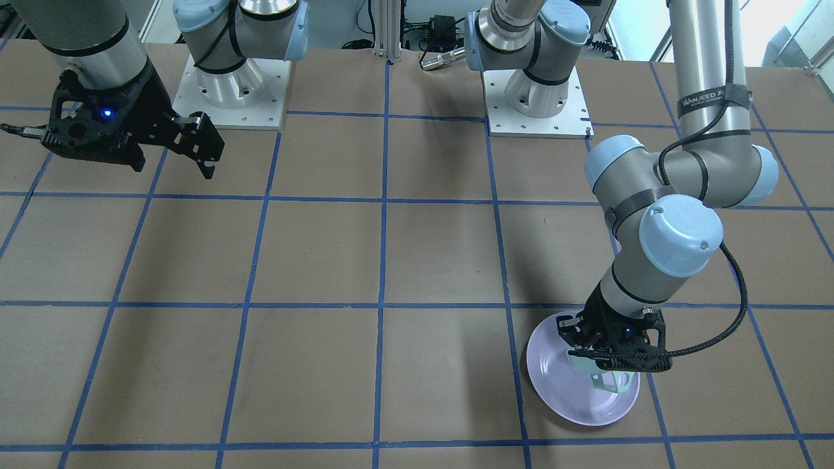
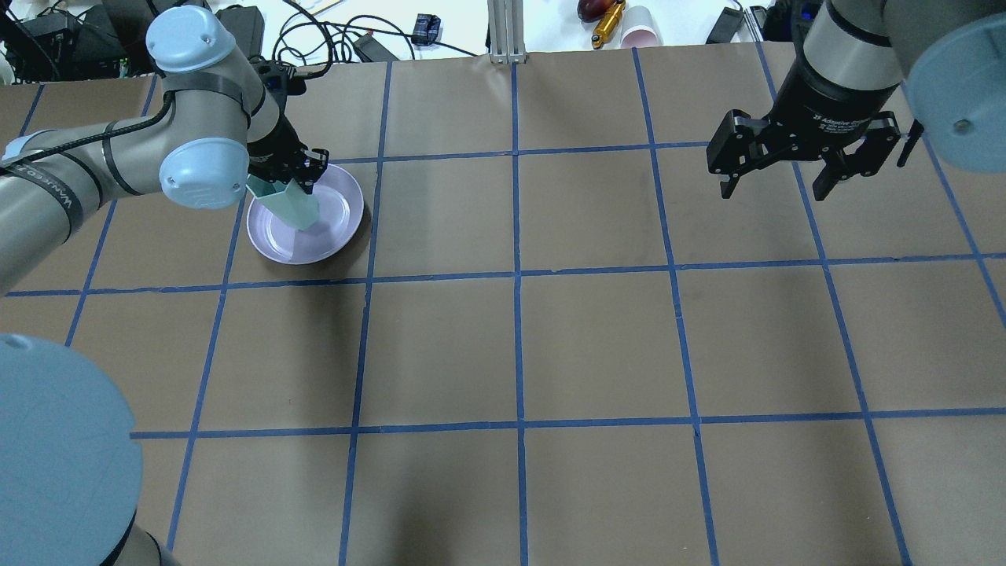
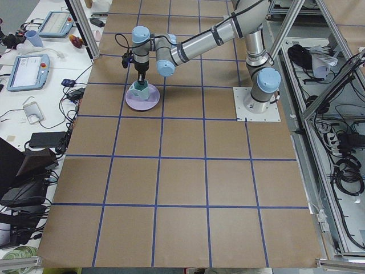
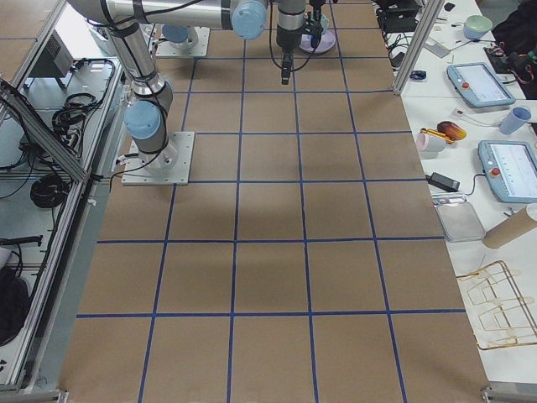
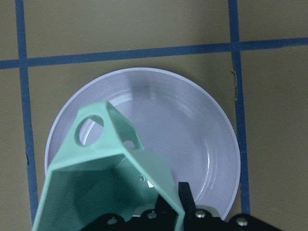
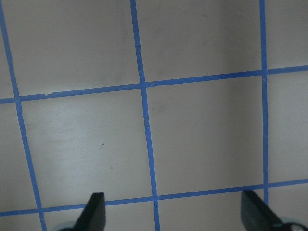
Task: Flip cup and place on plate
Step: 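Rotate the cup upright and lower it onto the plate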
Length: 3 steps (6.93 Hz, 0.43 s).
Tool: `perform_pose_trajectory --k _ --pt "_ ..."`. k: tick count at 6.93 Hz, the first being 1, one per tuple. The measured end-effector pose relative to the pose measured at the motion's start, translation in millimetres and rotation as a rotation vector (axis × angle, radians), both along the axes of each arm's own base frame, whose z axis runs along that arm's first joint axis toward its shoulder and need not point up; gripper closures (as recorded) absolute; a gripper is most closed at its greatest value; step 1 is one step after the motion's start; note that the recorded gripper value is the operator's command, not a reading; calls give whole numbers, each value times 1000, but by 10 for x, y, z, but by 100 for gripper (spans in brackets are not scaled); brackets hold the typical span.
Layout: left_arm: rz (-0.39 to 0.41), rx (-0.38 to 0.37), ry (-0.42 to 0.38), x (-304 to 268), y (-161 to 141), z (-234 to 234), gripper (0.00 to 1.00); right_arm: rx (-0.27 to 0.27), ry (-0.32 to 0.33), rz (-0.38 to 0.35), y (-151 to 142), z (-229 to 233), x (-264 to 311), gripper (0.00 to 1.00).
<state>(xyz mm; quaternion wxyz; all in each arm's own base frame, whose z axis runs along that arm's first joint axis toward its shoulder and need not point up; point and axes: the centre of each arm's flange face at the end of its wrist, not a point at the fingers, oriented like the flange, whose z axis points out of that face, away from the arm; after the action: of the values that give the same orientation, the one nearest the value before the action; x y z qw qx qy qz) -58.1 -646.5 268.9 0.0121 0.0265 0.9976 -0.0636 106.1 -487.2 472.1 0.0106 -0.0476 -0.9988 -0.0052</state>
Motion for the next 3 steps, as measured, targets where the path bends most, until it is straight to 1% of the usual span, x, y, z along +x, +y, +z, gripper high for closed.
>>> perform_pose_trajectory --k 3 --pt "-7 2 1 -64 22 32 0 0 0 0 0 0 0 0"
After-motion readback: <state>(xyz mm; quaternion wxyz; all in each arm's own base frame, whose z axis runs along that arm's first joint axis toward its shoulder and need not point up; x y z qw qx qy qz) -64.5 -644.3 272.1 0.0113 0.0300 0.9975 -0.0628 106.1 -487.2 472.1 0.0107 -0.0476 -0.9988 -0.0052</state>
